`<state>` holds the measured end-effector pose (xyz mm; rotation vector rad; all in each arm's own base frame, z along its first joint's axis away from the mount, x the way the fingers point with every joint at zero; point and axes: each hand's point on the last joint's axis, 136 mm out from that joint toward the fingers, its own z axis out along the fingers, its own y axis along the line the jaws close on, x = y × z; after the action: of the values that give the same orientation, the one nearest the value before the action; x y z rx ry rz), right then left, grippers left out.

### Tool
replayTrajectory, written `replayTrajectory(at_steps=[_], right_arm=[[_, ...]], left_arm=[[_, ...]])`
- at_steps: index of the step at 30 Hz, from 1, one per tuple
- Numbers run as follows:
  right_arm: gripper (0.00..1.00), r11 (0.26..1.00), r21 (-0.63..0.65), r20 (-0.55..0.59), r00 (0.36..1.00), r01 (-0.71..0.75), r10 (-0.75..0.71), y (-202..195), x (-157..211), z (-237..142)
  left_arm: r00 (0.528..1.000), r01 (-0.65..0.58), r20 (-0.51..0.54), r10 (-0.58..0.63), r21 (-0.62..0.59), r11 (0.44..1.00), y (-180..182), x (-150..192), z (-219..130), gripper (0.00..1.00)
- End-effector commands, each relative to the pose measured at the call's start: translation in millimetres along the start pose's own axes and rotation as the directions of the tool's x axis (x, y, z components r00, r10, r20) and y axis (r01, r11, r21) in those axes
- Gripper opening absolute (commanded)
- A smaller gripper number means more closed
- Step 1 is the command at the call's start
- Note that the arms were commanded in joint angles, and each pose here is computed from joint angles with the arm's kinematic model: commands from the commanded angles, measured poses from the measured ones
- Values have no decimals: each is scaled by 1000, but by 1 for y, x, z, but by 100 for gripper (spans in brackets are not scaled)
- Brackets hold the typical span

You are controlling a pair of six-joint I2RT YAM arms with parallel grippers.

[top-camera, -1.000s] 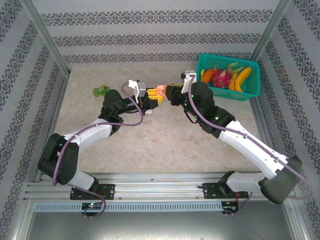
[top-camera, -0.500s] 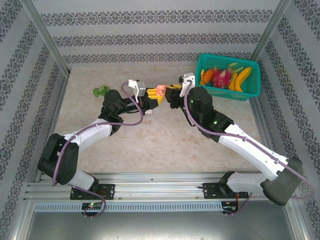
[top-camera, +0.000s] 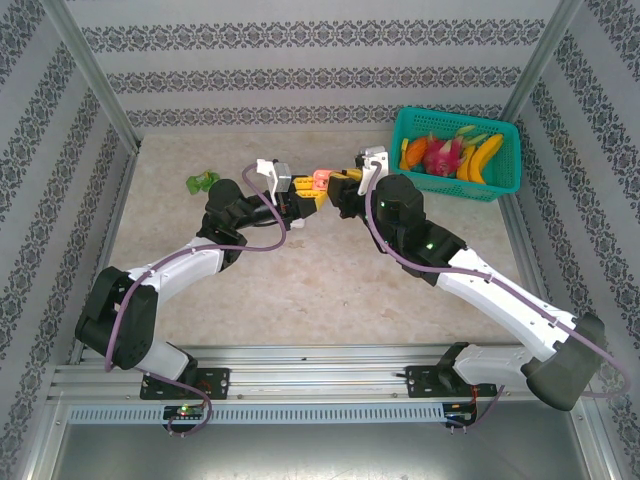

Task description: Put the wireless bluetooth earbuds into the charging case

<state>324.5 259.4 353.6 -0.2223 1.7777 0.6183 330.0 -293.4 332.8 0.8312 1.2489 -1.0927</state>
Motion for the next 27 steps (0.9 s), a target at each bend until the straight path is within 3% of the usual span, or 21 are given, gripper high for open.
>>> replayTrajectory(at_steps=[1,17,27], right_arm=[[34,993,-115,-86,996,7,-17,30,26,1],[55,999,-35,-2,999,-38,38,13,-10,-13],[60,989,-11,47,988,-147,147,-16,-22,-35]], left_arm=[[996,-48,75,47,13,999,-7,-25,7,0],[997,-35,65,35,7,999,-5,-17,7,0],[998,-30,62,29,3,1000,-3,-14,7,0]])
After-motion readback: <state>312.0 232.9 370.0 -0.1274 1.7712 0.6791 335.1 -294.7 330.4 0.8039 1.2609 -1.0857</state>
